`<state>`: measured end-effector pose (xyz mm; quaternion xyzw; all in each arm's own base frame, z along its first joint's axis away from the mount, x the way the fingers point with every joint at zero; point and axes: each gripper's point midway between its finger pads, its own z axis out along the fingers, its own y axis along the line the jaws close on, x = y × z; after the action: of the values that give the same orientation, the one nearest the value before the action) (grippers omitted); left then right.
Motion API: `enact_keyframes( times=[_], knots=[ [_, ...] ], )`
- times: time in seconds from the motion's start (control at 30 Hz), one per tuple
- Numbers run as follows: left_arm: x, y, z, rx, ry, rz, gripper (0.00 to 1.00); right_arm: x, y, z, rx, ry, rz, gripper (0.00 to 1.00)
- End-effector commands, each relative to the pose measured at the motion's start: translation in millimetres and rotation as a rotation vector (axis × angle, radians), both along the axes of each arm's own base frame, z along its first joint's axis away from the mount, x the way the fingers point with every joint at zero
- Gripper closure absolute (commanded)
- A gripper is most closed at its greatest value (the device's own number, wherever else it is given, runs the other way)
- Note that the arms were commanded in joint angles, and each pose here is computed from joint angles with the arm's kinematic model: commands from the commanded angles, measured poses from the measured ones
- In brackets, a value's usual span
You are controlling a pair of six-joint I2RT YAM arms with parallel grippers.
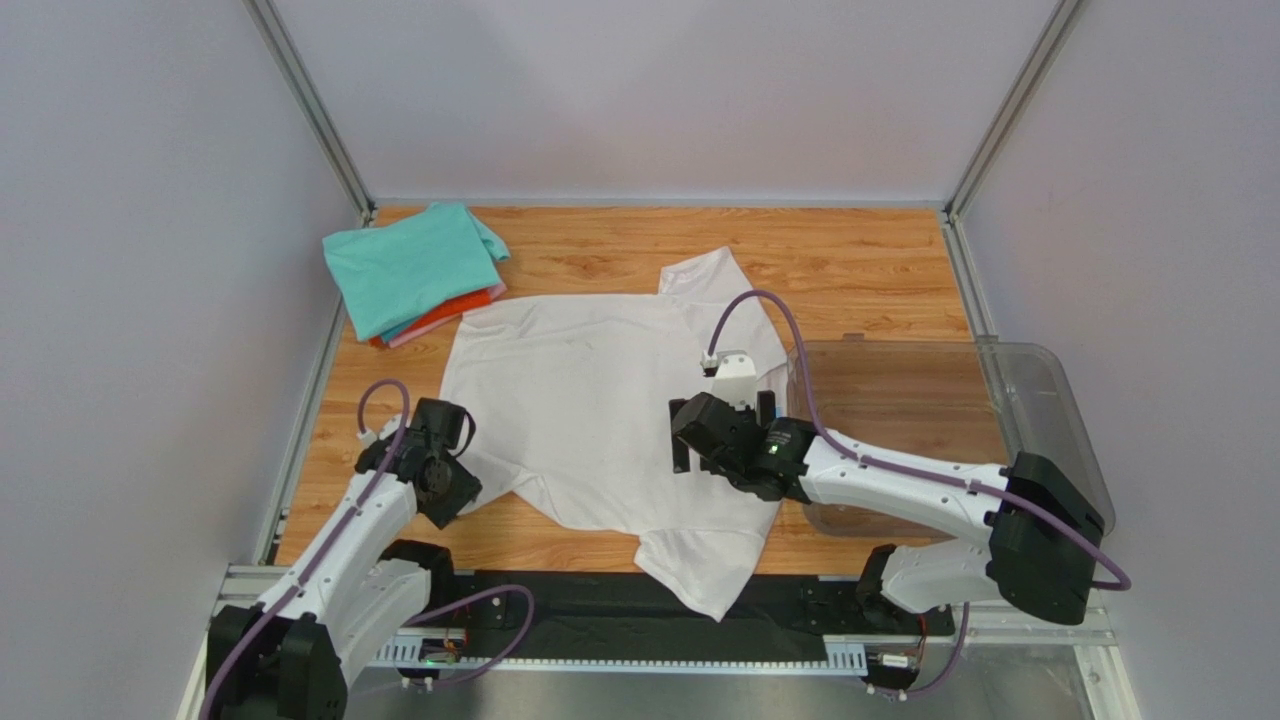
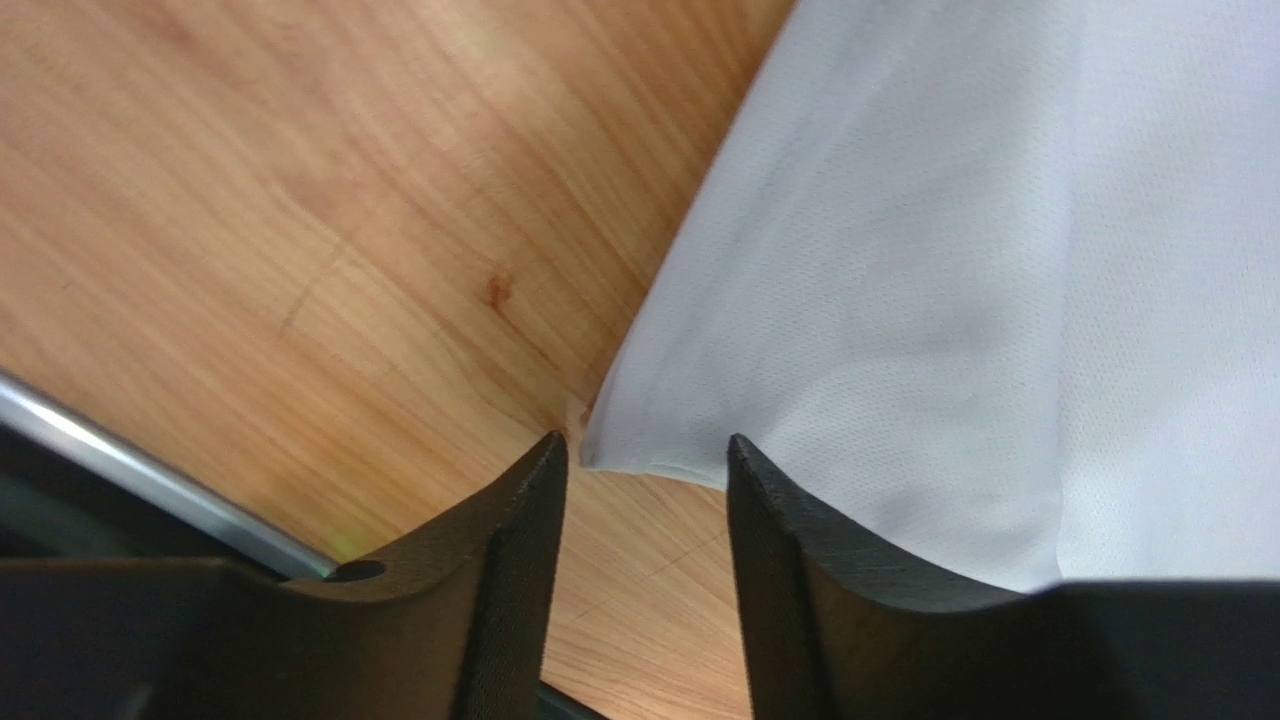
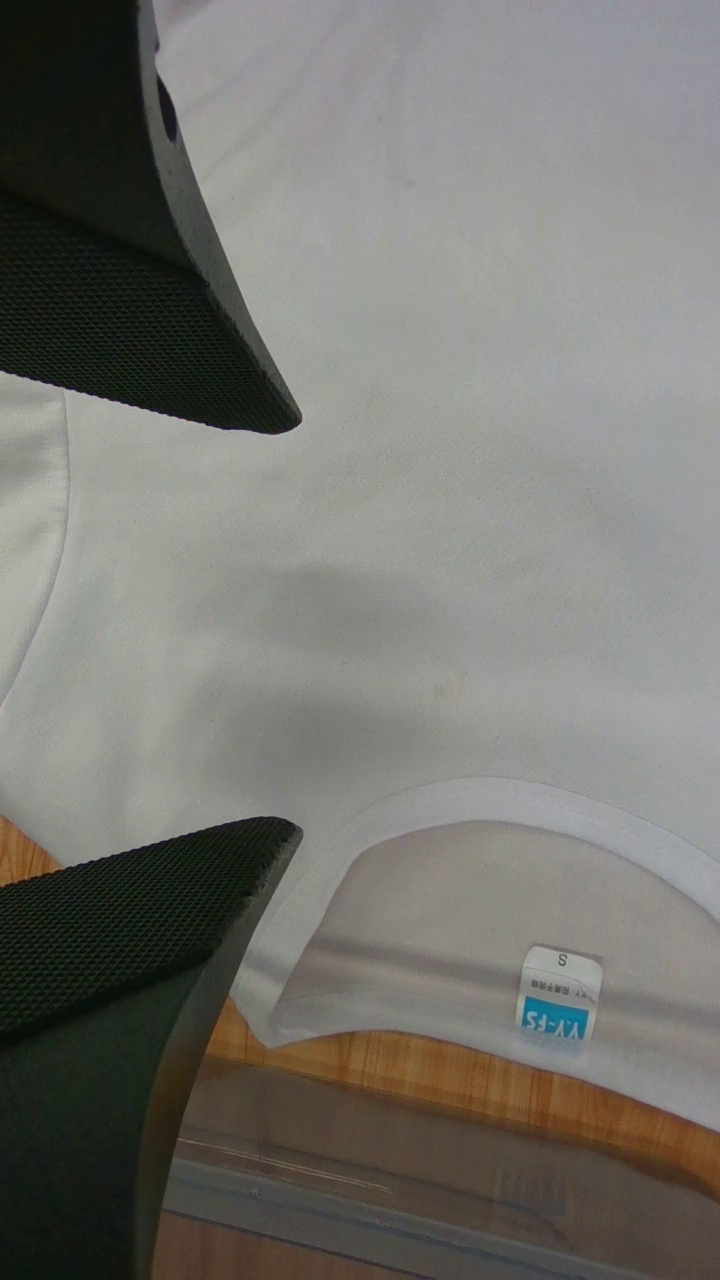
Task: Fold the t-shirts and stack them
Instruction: Fold the tshirt
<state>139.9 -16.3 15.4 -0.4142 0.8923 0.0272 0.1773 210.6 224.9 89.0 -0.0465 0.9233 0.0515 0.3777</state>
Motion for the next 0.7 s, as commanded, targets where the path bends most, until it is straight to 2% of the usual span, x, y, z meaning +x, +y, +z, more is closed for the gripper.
enact_keyframes(
  times=[0.0, 0.03, 0.07, 0.17, 0.37, 0.6, 0.67],
  knots=[
    [16.2, -11.5, -0.7, -0.044, -0.035, -0.044, 0.62, 6.3, -3.3, 13.9, 0.044, -0.058, -0.046, 0.0],
    [15.1, -11.2, -2.2, -0.041, -0.02, -0.045, 0.72, 5.5, -3.9, 14.7, 0.046, -0.058, -0.045, 0.0],
    [15.6, -11.3, -2.3, -0.04, -0.016, -0.046, 0.76, 5.8, -5.7, 14.6, 0.045, -0.062, -0.05, 0.0],
    [16.2, -11.4, -2.0, -0.041, -0.019, -0.045, 0.99, 5.2, -8.1, 14.9, 0.045, -0.065, -0.054, 0.0],
    [14.7, -8.8, 4.4, -0.039, -0.062, -0.023, 1.0, 5.7, -9.2, 13.6, 0.032, -0.064, -0.057, 0.0],
    [-5.8, 25.9, 22.9, 0.1, -0.099, 0.133, 1.0, 5.6, -9.8, 13.3, 0.023, -0.059, -0.06, 0.0],
    [-6.0, 28.9, 27.8, 0.104, -0.129, 0.164, 1.0, 4.5, -9.1, 12.1, 0.024, -0.054, -0.058, 0.0]
  ],
)
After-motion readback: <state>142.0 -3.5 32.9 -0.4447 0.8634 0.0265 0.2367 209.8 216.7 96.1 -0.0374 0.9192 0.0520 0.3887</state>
